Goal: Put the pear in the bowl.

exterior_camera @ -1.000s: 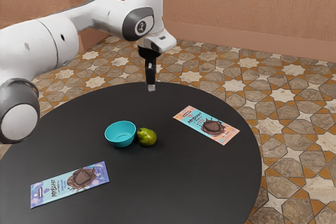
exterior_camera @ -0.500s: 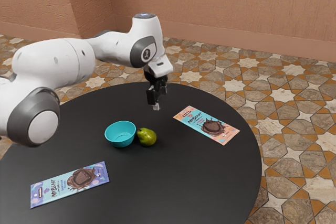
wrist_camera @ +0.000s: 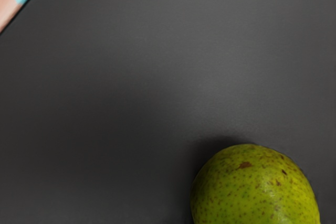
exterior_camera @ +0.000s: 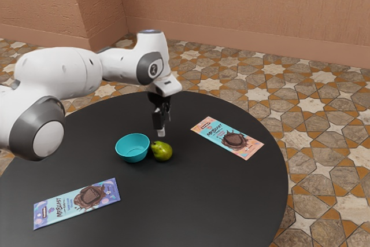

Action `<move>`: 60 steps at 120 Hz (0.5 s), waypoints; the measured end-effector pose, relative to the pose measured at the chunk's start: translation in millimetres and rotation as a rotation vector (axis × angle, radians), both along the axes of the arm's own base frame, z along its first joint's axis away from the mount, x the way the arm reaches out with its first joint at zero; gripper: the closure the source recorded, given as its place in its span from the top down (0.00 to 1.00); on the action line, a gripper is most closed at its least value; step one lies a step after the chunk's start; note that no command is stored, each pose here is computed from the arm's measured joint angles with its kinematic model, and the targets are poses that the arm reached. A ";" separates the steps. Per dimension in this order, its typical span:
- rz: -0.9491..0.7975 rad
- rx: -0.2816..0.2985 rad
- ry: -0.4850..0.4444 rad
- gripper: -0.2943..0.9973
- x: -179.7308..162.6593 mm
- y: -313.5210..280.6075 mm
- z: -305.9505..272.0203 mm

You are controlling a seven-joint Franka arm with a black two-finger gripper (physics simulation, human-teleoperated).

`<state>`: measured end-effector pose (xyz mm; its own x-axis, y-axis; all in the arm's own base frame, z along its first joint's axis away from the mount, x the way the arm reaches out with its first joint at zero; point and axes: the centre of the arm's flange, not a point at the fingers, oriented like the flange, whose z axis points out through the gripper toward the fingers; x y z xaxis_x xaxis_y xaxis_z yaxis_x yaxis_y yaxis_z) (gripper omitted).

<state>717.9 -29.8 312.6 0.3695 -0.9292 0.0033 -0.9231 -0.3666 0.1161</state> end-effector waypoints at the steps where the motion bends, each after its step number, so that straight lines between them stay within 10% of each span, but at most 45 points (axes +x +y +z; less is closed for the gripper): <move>1: -0.001 0.000 0.002 0.77 -0.4 -0.3 -0.8; 60: -0.029 0.012 0.079 0.77 -21.1 -11.1 -38.0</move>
